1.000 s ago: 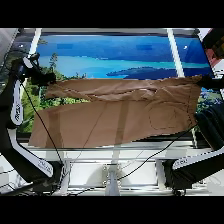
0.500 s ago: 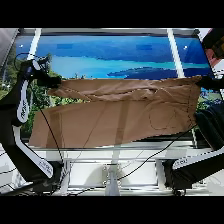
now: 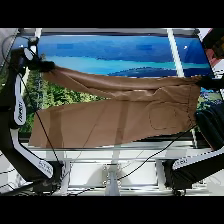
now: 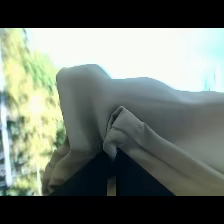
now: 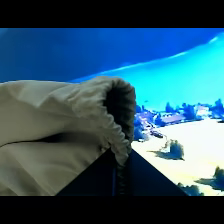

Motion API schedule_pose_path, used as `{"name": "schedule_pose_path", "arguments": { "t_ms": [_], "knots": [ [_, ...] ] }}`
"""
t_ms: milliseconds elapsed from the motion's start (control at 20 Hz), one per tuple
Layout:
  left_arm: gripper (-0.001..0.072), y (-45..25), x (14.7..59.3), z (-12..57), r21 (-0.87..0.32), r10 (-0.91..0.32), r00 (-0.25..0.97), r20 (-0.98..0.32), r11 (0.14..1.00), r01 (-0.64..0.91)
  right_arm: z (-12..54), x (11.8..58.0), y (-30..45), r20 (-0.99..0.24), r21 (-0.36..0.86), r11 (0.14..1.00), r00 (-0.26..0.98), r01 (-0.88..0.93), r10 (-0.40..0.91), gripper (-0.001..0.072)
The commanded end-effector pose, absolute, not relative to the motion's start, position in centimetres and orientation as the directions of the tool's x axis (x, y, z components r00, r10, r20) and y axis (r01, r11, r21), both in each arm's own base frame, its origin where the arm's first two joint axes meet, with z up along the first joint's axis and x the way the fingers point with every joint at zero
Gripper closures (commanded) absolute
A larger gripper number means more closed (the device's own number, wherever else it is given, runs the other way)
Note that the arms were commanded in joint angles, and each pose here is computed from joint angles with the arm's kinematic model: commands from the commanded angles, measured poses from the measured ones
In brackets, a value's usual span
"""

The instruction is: Fold the clothes and pants, and hang the long-sleeved shirts on hangers.

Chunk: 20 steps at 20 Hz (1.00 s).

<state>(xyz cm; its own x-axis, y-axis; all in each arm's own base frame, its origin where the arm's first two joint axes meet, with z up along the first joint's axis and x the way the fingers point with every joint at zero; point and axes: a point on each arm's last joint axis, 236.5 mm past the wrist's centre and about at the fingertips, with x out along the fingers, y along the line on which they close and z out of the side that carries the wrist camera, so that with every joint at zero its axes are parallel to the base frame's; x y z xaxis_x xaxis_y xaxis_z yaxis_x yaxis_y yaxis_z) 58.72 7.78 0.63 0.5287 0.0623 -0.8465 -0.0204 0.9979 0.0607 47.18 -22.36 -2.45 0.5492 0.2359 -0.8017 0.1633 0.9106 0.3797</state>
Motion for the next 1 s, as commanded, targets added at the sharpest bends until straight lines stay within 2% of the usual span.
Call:
{"name": "schedule_pose_path", "arguments": {
  "t_ms": [0, 150, 350, 500, 600, 750, 800, 850, 900, 950],
  "knots": [
    [0.0685, 8.1, 59.3, 4.8, 0.121, 0.077, 0.602, -0.794, 0.992, 0.032, -2.4, 47.3, -22.4, -0.800, 0.380, 0.910, 0.553, 0.166, 0.233, 0.0677],
    [0.0684, 8.0, 58.7, 4.7, 0.164, 0.075, 0.582, -0.809, 0.981, 0.102, -1.9, 48.5, -23.8, -0.777, 0.402, 0.877, 0.604, 0.262, 0.175, 0.0677],
    [0.0683, 7.9, 57.6, 3.8, 0.197, 0.068, 0.535, -0.842, 0.962, 0.187, -1.6, 48.9, -24.2, -0.766, 0.405, 0.872, 0.623, 0.276, 0.158, 0.0677],
    [0.0685, 8.1, 55.2, 2.4, 0.234, 0.077, 0.433, -0.898, 0.918, 0.321, -1.6, 48.9, -24.1, -0.767, 0.405, 0.872, 0.622, 0.275, 0.160, 0.0677],
    [0.0686, 9.3, 54.0, 1.5, 0.268, 0.131, 0.381, -0.915, 0.905, 0.332, -1.6, 48.9, -24.1, -0.768, 0.406, 0.871, 0.620, 0.274, 0.163, 0.0677],
    [0.0680, 9.7, 51.9, -0.5, 0.243, 0.142, 0.292, -0.946, 0.905, 0.350, -1.7, 48.8, -24.0, -0.769, 0.408, 0.871, 0.618, 0.273, 0.166, 0.0677],
    [0.0543, 9.7, 51.5, -0.9, 0.235, 0.140, 0.275, -0.951, 0.906, 0.352, -1.7, 48.8, -24.0, -0.769, 0.408, 0.871, 0.618, 0.273, 0.167, 0.0677],
    [0.0250, 9.7, 51.4, -1.0, 0.232, 0.140, 0.271, -0.952, 0.908, 0.349, -1.7, 48.8, -23.9, -0.769, 0.409, 0.871, 0.616, 0.273, 0.168, 0.0677],
    [0.0217, 9.7, 51.4, -0.9, 0.233, 0.140, 0.273, -0.952, 0.910, 0.344, -1.7, 48.8, -23.9, -0.769, 0.409, 0.871, 0.616, 0.272, 0.168, 0.0677],
    [0.0221, 9.7, 51.4, -0.8, 0.233, 0.140, 0.274, -0.951, 0.909, 0.344, -1.7, 48.8, -23.9, -0.769, 0.409, 0.871, 0.616, 0.273, 0.168, 0.0677]
  ]
}}
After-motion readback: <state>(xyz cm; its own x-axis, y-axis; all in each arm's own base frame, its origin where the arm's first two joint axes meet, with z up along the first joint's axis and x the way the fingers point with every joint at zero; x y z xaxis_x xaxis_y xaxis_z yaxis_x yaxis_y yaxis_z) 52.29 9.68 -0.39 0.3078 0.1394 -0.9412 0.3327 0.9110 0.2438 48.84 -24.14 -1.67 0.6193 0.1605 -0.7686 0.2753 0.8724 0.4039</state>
